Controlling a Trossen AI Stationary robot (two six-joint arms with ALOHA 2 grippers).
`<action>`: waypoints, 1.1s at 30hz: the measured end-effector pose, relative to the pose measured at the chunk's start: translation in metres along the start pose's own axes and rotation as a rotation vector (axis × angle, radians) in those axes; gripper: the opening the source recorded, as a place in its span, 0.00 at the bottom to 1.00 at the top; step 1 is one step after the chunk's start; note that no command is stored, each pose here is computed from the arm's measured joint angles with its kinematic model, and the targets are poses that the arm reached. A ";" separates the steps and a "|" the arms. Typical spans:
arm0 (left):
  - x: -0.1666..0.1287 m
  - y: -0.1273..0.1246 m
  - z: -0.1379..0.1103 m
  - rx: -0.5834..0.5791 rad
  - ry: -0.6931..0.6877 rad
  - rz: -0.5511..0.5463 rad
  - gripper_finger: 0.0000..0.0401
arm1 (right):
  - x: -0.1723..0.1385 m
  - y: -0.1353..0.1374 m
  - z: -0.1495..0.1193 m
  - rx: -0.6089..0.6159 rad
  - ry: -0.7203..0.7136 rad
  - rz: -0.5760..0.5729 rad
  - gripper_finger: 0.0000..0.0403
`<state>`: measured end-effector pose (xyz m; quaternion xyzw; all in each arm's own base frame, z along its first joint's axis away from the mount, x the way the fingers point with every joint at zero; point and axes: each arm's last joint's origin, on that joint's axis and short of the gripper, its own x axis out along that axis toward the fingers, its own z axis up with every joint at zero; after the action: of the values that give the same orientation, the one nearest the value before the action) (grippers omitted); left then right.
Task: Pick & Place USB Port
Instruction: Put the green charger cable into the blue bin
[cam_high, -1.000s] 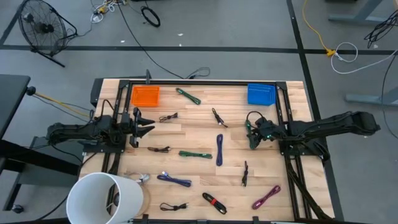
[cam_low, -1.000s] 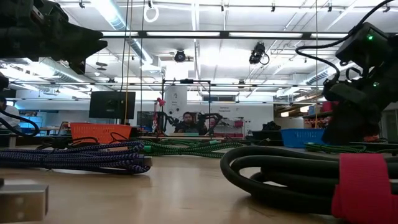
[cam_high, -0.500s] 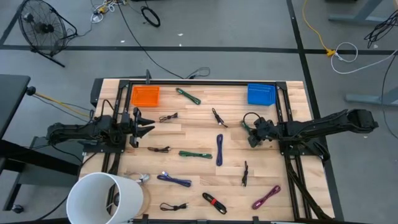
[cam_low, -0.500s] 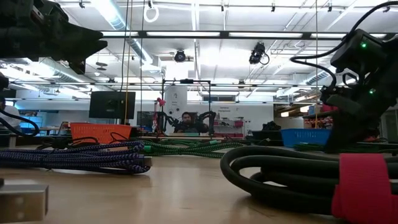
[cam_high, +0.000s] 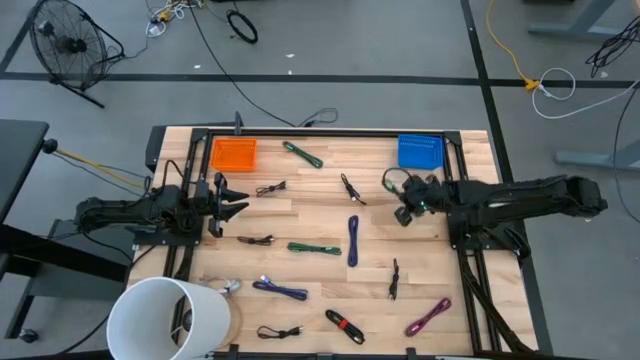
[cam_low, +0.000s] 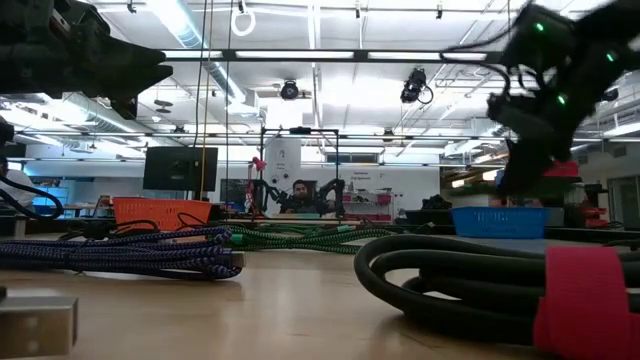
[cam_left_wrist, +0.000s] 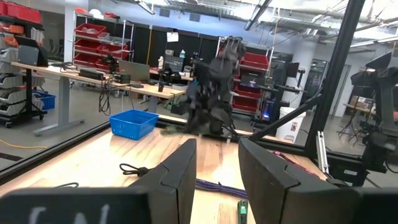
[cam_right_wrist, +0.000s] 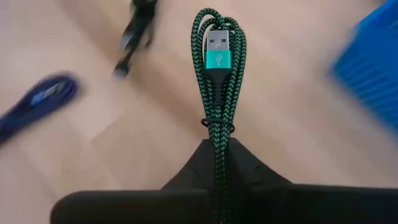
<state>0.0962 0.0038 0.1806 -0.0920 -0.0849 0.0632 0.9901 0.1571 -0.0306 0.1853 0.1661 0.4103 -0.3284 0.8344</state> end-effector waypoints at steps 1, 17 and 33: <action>0.000 0.000 0.000 0.000 -0.001 0.000 0.31 | -0.008 -0.002 0.010 -0.004 -0.007 -0.029 0.02; 0.000 0.000 -0.001 0.002 0.008 0.001 0.31 | -0.028 -0.062 0.056 -0.055 0.185 -0.434 0.02; 0.000 0.000 -0.001 0.005 0.016 0.003 0.31 | 0.038 -0.076 0.073 -0.360 0.370 -0.534 0.01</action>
<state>0.0964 0.0038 0.1791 -0.0903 -0.0767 0.0641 0.9909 0.1635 -0.1415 0.1991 -0.0396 0.6344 -0.4213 0.6469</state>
